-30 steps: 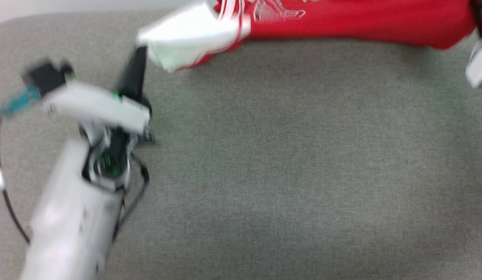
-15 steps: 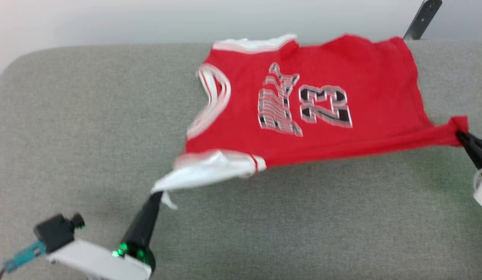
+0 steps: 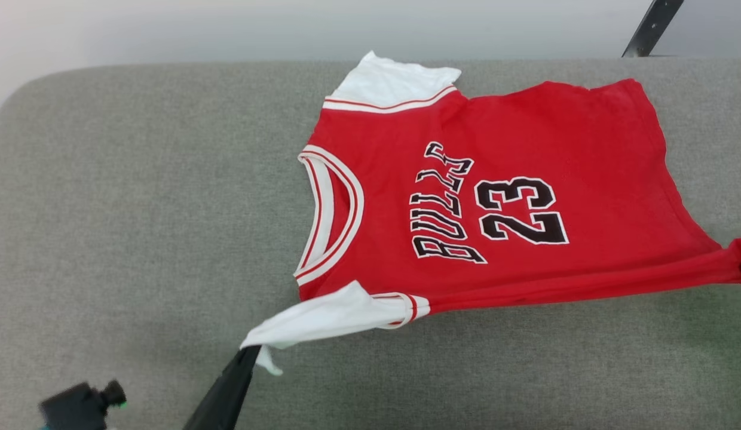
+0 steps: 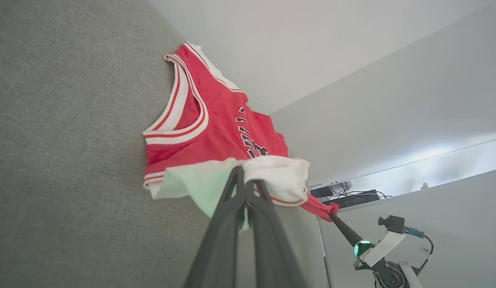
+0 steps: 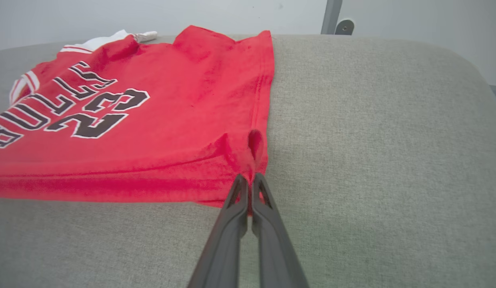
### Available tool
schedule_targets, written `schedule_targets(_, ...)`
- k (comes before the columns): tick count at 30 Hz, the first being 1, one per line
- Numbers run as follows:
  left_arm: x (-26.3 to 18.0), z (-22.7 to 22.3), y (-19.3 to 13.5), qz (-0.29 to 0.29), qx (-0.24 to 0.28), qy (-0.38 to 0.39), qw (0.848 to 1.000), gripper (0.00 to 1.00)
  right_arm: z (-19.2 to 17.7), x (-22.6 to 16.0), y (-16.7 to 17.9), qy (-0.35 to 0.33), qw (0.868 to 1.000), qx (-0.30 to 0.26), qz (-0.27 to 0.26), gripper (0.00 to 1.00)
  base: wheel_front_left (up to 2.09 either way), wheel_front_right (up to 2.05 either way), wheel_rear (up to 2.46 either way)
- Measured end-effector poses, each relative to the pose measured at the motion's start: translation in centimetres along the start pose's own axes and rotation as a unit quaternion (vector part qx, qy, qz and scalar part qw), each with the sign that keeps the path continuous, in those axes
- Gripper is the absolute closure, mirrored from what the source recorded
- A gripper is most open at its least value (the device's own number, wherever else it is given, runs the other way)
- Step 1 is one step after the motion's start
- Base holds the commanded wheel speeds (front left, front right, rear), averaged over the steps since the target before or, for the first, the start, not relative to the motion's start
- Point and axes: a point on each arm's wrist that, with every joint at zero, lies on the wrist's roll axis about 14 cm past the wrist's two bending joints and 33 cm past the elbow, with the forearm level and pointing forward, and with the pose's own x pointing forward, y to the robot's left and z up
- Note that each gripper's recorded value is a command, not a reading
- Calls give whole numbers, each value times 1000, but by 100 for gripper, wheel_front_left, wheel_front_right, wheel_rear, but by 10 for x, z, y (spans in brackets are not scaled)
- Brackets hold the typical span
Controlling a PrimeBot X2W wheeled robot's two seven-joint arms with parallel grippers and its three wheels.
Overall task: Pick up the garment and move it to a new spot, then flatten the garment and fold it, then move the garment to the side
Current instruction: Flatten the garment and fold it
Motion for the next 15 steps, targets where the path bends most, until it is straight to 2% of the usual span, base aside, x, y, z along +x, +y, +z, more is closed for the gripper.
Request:
schedule_targets(2, 8, 0, 4, 3, 12, 6, 1000, 100, 0, 1, 3, 2, 1000, 7, -2, 100, 0, 0, 0)
schedule_targets(5, 25, 2, 7, 3, -1, 1, 1000, 100, -5, 5, 7, 13, 1000, 13, -5, 100, 0, 0, 0)
schedule_targets(15, 87, 12, 26, 16, 45, -24, 999, 100, 2, 42, 13, 14, 1000, 22, -6, 100, 0, 0, 0)
